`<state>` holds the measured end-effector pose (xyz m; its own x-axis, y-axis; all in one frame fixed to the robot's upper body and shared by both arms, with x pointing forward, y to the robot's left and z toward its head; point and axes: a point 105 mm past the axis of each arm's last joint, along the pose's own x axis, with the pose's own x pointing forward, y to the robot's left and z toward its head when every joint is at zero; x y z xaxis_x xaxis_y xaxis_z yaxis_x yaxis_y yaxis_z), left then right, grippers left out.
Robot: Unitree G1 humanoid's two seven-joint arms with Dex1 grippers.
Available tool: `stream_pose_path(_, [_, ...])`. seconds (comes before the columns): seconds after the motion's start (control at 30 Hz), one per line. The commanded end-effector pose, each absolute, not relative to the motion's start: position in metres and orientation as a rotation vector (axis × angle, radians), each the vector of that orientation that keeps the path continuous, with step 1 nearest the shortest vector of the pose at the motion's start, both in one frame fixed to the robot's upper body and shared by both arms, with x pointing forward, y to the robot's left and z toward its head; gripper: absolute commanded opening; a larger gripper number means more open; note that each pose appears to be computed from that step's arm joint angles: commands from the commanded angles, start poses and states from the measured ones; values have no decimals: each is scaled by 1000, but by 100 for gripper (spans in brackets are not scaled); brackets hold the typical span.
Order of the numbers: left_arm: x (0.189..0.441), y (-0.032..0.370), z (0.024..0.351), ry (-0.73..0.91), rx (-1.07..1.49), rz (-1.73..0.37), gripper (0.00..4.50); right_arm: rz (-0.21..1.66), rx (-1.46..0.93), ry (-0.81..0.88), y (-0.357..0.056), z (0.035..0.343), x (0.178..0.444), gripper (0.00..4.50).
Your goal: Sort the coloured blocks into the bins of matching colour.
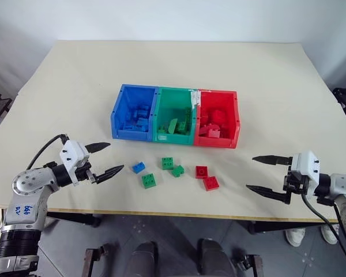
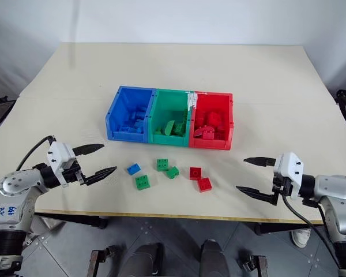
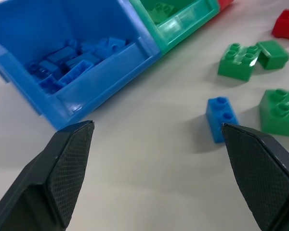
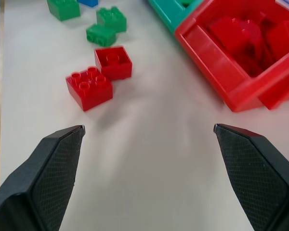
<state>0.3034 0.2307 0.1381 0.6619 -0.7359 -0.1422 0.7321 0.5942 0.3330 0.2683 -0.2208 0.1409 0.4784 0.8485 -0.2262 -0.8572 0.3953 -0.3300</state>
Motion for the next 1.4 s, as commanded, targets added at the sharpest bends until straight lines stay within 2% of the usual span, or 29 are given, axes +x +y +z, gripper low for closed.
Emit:
stream_pose_path(0.03, [298,234,149,-43,389,-860,448,1097,-446,-23,-214,147,265,450])
stream_pose_path(0.13, [288,223,152,-44,325,-932,448,1095,-459,-3,-219,146,262,450])
stream_pose_path(0.23, [261,182,156,-39,340,-1182,448,1092,-512,147,-252,139,254,450])
stream_pose_path(0.4, [248,148,160,-67,382,-1317,448,1127,-570,235,-269,134,250,450])
stream_pose_path(0.53, [242,136,157,-58,378,-1359,448,1227,-537,196,-241,139,259,450])
stream_pose_path(0.73, [242,154,150,-20,378,-1263,448,1368,-523,204,-188,131,271,450])
stream_pose_path(1.07, [236,171,155,-23,375,-1141,448,1456,-535,266,-143,111,296,450])
stream_pose_path(1.17, [232,171,157,-25,372,-1140,450,1483,-520,292,-143,106,295,391])
stream_pose_path(1.4, [229,173,156,-22,343,-1116,450,1474,-551,270,-152,109,298,152])
